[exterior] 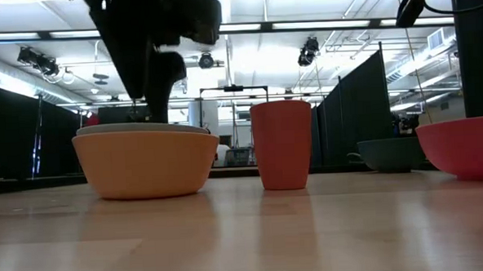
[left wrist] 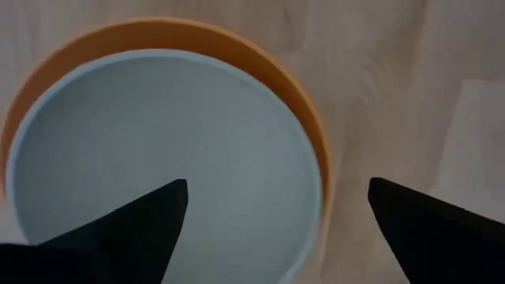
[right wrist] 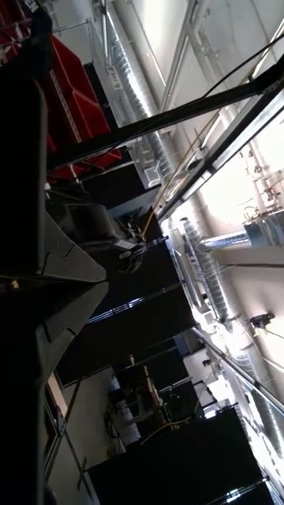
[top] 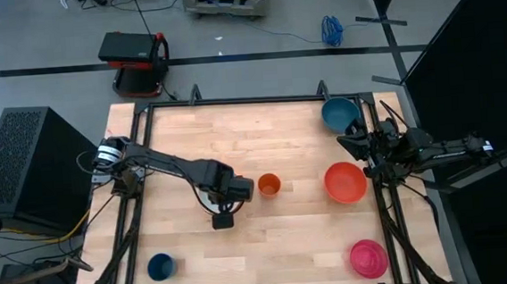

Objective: Nest bowls inside each other
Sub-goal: Stack the orange bowl on top of the white bowl

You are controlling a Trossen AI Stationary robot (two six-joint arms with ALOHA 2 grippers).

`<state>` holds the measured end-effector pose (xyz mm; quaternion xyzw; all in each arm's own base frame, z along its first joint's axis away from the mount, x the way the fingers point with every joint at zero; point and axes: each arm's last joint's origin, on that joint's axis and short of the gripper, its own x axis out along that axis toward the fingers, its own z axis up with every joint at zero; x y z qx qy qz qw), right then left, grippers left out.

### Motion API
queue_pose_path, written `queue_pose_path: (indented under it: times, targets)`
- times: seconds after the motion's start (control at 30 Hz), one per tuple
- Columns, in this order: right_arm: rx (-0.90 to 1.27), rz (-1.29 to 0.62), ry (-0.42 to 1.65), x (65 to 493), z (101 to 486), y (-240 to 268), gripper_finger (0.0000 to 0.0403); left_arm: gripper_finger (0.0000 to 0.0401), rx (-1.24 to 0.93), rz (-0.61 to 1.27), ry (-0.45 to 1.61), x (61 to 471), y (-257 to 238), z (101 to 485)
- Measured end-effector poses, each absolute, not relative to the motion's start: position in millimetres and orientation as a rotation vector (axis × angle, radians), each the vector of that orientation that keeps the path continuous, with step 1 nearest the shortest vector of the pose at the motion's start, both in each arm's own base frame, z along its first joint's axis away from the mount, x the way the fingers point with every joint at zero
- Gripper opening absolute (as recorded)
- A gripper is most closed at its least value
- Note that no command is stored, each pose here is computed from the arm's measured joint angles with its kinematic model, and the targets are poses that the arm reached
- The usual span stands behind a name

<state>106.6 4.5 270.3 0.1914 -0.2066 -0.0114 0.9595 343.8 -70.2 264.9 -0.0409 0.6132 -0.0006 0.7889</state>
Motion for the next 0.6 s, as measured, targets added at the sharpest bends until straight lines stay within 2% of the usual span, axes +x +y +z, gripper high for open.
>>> queue_pose_path:
  times: [0.33, 0.6]
  targets:
    - [0.382, -0.031, -0.370, 108, 266, 5, 0.0000, 0.0342, -0.061, -0.008, 1.205, 352, -64, 315]
    - [0.376, -0.035, -0.351, 105, 264, 4, 0.0000, 0.0311, -0.075, 0.075, 0.863, 357, -42, 366]
